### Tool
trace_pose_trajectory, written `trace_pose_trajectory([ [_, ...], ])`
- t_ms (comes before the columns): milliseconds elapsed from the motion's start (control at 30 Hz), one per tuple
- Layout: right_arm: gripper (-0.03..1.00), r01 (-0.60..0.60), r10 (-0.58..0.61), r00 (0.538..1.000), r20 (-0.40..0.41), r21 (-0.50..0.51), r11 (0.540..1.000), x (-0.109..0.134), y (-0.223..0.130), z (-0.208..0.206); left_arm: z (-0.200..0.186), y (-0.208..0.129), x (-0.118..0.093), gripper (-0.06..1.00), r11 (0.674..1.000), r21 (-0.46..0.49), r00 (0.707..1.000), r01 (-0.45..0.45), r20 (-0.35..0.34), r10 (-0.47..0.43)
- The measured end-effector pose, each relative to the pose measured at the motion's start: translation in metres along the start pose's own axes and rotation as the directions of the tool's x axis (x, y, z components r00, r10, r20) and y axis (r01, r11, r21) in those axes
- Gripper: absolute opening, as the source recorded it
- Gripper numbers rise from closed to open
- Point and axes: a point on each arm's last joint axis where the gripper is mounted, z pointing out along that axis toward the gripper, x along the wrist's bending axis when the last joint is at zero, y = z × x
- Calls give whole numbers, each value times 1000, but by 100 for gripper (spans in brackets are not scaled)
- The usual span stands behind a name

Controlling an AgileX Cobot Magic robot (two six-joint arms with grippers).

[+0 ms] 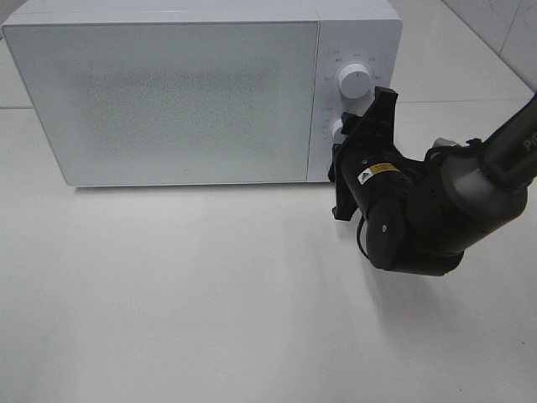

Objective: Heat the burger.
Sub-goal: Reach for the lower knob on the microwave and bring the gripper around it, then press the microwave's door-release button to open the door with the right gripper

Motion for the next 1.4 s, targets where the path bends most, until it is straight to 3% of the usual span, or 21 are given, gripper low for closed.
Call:
trace_pose_trajectory([
  [333,42,89,-89,996,1,-47,995,1,-1,0,0,0,0,97,1000,0,1000,0,0,0],
  [633,59,140,-139,990,16,-55,989,-1,-2,-1,0,0,0,97,1000,0,1000,0,0,0],
  [967,66,205,-205,979,-13,-14,979,9,2,-11,0,0,0,97,1000,0,1000,0,0,0],
  [1233,66,343,-347,937,41,83,936,14,5,-34,0,0,0,97,1000,0,1000,0,0,0],
  [1400,66,480,-505,849,153,175,860,11,7,-47,0,0,0,97,1000,0,1000,0,0,0],
])
